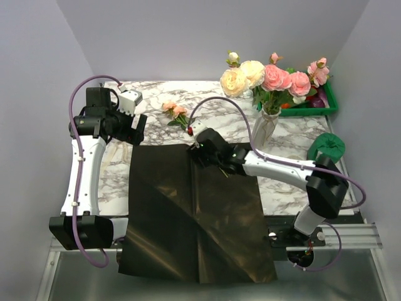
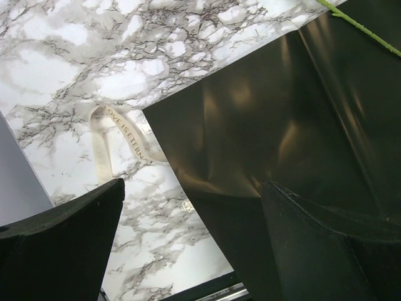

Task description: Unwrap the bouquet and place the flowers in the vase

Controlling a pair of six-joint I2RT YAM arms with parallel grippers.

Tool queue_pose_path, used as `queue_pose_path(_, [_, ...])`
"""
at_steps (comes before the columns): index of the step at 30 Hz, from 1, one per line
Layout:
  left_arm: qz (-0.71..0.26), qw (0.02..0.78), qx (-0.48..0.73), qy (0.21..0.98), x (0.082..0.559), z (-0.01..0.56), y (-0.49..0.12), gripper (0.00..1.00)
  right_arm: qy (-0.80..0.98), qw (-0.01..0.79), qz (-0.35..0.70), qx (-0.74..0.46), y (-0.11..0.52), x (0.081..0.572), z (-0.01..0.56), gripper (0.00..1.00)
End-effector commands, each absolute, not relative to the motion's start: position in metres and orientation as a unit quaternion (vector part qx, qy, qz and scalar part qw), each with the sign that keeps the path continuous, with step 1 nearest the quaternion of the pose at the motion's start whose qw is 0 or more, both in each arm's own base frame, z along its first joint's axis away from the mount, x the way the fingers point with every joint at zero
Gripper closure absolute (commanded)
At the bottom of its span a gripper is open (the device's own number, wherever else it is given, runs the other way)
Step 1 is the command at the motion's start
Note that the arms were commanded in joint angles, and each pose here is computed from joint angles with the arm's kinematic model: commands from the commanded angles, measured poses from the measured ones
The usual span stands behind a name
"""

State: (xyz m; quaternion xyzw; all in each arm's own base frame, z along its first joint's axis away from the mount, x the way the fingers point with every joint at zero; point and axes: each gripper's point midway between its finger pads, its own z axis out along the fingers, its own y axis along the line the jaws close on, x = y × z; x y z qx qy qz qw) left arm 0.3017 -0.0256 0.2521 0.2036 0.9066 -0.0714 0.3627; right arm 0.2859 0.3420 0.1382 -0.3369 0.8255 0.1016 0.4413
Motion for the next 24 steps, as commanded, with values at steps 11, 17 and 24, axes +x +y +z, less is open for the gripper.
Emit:
queue_pose_path(11, [-0.075, 0.369, 0.210, 0.902, 0.304, 0.257, -0.025, 0.01, 0.871, 0.345, 0.135, -0.323, 0.375, 0.344, 0.094, 0.28])
queue_pose_path(17, [-0.075, 0.365, 0.208, 0.904, 0.307, 0.253, -0.023, 0.01, 0.883, 0.319, 0.136, -0.318, 0.376, 0.362, 0.075, 0.31])
queue_pose_path(24, [-0.076, 0.363, 0.207, 0.905, 0.310, 0.251, -0.023, 0.01, 0.889, 0.305, 0.138, -0.313, 0.380, 0.380, 0.058, 0.32])
